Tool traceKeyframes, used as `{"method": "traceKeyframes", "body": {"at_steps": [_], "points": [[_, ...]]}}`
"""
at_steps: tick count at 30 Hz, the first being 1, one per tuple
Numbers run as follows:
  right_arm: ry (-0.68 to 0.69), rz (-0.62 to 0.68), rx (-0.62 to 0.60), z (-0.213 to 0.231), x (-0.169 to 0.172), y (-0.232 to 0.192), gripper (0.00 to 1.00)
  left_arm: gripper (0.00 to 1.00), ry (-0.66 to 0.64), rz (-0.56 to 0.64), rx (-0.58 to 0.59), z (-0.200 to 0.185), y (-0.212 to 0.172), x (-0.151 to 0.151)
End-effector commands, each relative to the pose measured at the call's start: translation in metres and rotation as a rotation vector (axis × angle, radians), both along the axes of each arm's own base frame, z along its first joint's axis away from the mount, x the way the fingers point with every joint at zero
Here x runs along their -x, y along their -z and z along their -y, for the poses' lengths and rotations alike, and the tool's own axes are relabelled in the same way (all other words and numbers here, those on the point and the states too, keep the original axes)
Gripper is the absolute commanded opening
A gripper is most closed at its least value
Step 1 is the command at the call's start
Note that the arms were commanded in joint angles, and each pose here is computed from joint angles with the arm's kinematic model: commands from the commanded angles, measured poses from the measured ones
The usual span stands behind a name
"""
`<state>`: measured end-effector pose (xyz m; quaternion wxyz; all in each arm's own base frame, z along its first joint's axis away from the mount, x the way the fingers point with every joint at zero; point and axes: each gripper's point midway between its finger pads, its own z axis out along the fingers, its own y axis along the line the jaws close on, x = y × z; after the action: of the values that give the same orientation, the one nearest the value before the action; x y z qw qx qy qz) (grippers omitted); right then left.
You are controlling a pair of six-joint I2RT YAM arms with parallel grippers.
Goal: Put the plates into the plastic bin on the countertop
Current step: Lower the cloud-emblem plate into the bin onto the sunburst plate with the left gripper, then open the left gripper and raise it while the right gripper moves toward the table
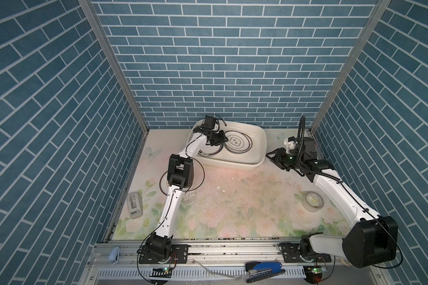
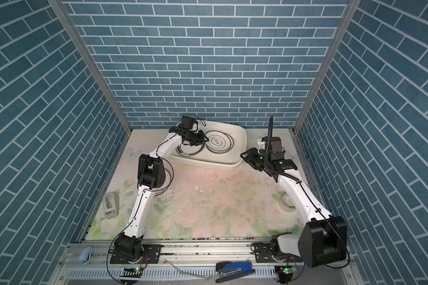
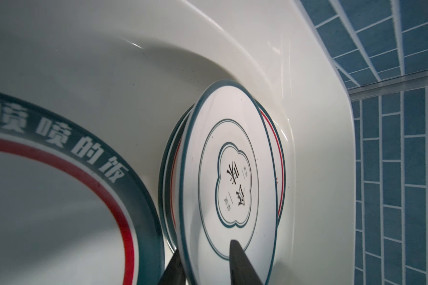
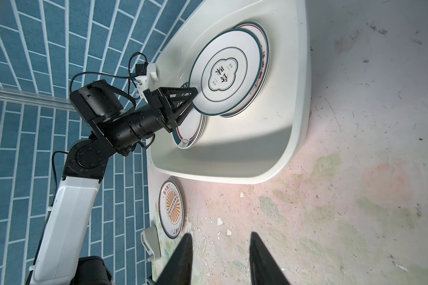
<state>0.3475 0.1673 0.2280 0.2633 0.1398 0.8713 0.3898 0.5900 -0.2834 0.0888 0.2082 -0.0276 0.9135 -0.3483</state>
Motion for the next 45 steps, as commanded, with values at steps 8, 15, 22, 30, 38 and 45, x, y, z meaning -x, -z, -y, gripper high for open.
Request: {"method": "traceKeyframes", "body": {"at_steps": [8, 15, 22, 30, 38, 45], "points": [[0.008, -0.022, -0.02, -0.003, -0.002, 0.008, 0.39, 0.4, 0.006, 0.023, 0.015, 0.001, -0.004, -0.005], [0.006, -0.025, -0.026, -0.004, -0.003, 0.01, 0.39, 0.44, 0.004, 0.016, 0.014, 0.001, -0.002, -0.004], [0.005, -0.012, -0.03, -0.004, -0.005, 0.004, 0.39, 0.47, 0.003, 0.008, 0.021, 0.001, -0.005, -0.002], [-0.006, 0.023, -0.025, -0.005, -0.008, -0.009, 0.39, 0.5, 0.032, 0.068, 0.032, -0.002, -0.062, 0.01], [-0.105, 0.106, 0.027, -0.027, -0.013, -0.045, 0.43, 0.71, 0.115, 0.348, -0.097, -0.043, -0.209, 0.062], [-0.265, 0.133, 0.054, -0.106, 0.002, -0.04, 0.45, 0.88, 0.111, 0.423, -0.258, -0.127, -0.275, 0.146]]}}
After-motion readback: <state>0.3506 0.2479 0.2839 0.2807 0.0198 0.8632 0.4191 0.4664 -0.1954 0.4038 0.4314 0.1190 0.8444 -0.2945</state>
